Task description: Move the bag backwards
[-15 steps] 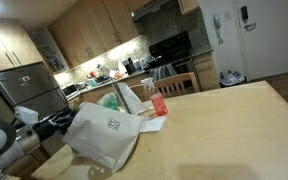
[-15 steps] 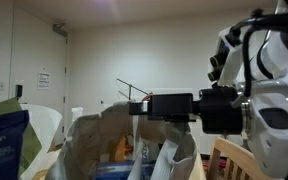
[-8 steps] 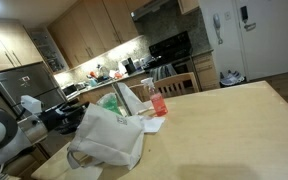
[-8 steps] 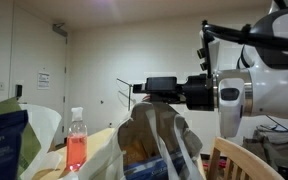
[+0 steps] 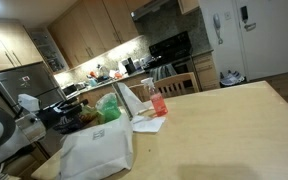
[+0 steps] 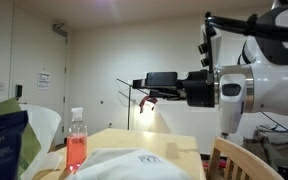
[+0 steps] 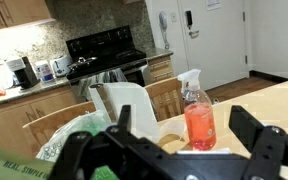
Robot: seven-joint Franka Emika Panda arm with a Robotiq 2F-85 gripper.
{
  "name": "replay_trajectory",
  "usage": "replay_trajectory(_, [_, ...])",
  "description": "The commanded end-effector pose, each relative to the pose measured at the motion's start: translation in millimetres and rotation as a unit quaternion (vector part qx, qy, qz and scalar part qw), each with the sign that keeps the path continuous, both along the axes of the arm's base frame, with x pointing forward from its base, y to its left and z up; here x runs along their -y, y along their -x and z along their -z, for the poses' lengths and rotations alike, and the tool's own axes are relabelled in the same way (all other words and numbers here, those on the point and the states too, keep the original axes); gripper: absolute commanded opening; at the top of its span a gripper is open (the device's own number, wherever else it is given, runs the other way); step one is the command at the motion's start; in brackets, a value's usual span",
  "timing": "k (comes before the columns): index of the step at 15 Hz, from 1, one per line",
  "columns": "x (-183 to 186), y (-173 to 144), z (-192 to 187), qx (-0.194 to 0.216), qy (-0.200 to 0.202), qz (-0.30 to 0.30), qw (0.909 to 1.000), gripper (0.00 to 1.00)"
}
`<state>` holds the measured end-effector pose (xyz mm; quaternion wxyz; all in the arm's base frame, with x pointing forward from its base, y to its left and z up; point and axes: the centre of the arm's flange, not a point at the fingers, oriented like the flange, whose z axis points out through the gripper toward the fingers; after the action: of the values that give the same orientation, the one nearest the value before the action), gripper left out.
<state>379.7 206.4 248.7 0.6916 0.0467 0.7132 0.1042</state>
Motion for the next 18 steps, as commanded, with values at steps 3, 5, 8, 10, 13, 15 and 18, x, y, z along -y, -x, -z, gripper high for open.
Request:
replay_trajectory(3, [2.2, 52.7, -25.8, 0.031, 0.06, -0.041, 0.9969, 1.0])
replay_trajectory(5, [4.0, 70.4, -22.9, 0.025, 0.073, -0.046, 0.9959, 1.0])
replay_trajectory(8, [4.8, 76.7, -7.9, -0.026, 0.106, -0.057, 0.9924, 1.0])
replay_trajectory(10, [9.0, 79.3, 7.1, -0.065, 0.12, -0.054, 0.9892, 1.0])
replay_trajectory(13, [15.9, 89.0, 25.9, -0.118, 0.124, -0.05, 0.984, 1.0])
replay_trajectory(15, [18.3, 98.0, 36.4, -0.162, 0.133, -0.052, 0.9765, 1.0])
replay_trajectory(18, [18.3, 113.0, 47.5, -0.243, 0.161, -0.051, 0.9551, 1.0])
